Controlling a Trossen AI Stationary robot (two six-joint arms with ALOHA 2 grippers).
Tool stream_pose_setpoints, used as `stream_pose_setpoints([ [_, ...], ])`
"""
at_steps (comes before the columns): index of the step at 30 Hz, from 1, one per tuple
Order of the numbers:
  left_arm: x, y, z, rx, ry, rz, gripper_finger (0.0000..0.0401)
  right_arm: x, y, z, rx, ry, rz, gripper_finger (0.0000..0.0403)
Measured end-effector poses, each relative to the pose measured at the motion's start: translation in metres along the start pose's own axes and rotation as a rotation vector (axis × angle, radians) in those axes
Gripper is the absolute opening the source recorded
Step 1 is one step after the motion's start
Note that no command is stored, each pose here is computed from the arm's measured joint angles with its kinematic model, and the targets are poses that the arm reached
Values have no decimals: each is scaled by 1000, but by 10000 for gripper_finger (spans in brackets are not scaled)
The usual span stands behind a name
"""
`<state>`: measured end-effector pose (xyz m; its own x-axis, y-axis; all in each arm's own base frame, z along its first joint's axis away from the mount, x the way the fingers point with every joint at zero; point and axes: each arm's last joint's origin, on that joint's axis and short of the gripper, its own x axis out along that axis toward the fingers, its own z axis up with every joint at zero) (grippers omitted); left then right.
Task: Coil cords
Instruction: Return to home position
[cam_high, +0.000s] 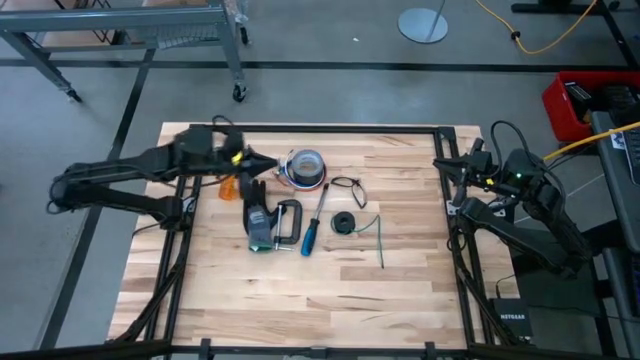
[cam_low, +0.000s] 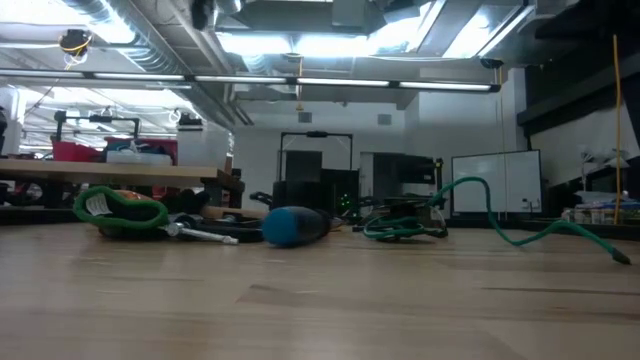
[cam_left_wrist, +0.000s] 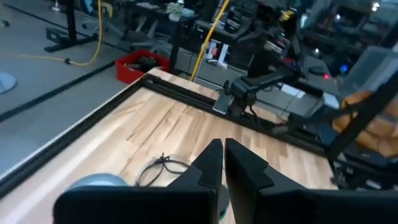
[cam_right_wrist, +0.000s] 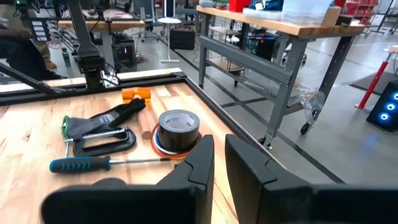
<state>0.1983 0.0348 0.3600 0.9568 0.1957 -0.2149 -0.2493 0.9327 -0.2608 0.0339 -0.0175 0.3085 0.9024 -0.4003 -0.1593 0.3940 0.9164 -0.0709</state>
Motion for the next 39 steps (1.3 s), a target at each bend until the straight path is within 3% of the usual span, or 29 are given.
stream_pose_setpoints([
  [5, -34, -6, -4, 79, 29, 27, 10, -6, 1, 6, 3, -11, -1, 44],
  [11, -51, -11, -17, 150, 106, 45, 10, -13, 3, 3, 69, 51, 5, 44],
  [17, -56, -5, -52, 144, 110, 86, 10, -29, 7, -3, 93, 11, 10, 44],
  [21, -57, 3, -83, 107, 31, 66, 10, -48, 12, -8, 88, -74, 5, 44],
  [30, -52, 22, -152, 110, -148, -13, 10, -52, 15, -9, 124, -29, 62, 44],
  [39, -49, 34, -191, 118, -247, -48, 10, -52, 15, -5, 112, -73, 68, 44],
])
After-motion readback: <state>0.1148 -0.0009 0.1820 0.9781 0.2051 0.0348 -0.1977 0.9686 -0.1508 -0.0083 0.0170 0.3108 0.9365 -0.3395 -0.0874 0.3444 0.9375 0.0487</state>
